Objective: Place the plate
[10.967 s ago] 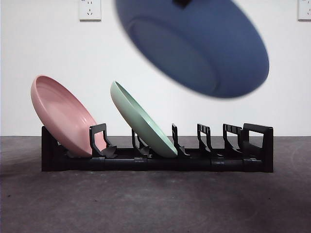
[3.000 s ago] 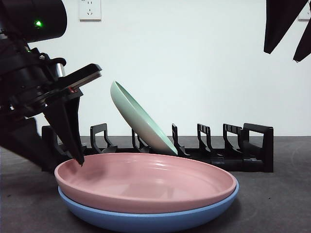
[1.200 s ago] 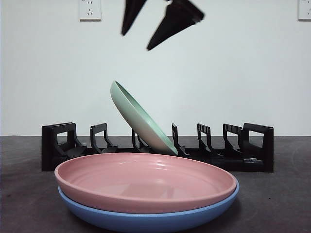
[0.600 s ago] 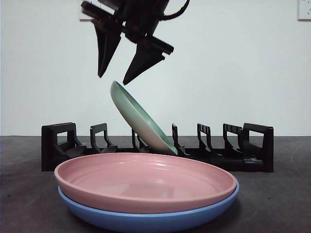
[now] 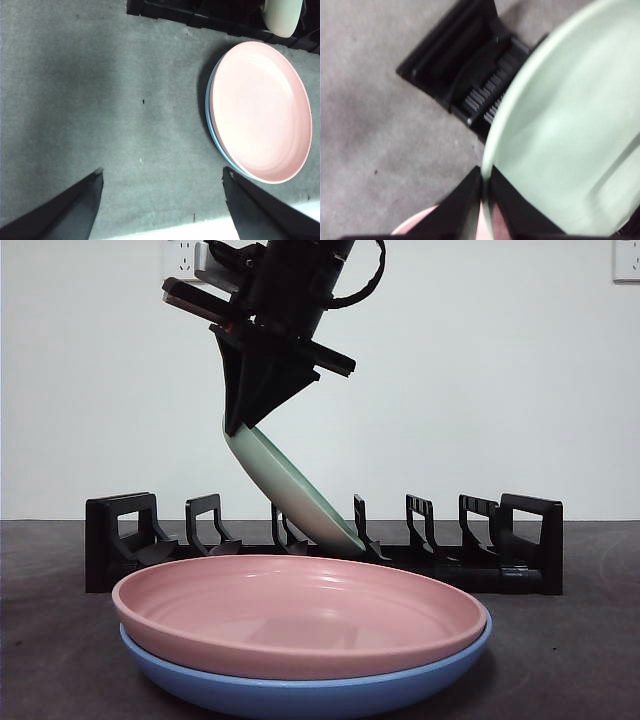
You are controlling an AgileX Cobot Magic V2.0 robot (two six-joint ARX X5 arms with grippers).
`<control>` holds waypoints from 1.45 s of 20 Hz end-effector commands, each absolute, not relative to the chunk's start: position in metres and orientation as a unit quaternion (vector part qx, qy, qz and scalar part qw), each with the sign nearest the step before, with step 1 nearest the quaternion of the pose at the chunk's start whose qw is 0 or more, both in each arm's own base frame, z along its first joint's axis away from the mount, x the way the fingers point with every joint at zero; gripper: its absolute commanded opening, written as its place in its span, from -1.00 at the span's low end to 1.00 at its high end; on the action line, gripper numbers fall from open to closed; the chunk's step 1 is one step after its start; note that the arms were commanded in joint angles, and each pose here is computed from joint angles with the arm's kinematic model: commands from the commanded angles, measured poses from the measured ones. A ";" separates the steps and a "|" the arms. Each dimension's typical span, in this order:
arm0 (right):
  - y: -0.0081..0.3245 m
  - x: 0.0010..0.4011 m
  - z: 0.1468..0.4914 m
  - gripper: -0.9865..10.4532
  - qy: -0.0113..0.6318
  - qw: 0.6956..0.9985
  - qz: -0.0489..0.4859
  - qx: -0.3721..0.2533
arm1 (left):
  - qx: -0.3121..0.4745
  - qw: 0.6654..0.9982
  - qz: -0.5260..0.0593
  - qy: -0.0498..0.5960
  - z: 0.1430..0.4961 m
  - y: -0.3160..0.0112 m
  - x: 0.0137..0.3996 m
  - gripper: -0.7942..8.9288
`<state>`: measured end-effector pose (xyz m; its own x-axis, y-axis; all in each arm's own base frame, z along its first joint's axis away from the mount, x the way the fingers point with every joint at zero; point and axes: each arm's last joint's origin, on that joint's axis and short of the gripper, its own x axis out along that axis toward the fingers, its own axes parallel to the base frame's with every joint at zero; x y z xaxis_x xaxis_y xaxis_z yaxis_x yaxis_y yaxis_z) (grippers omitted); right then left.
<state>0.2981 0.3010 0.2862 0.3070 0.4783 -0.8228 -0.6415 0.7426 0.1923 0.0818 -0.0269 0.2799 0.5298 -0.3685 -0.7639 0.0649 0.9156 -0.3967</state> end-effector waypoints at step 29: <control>0.254 0.148 0.385 -0.80 0.340 0.800 0.456 -0.193 | -0.151 0.873 -0.137 0.444 0.287 -0.028 0.085 -0.07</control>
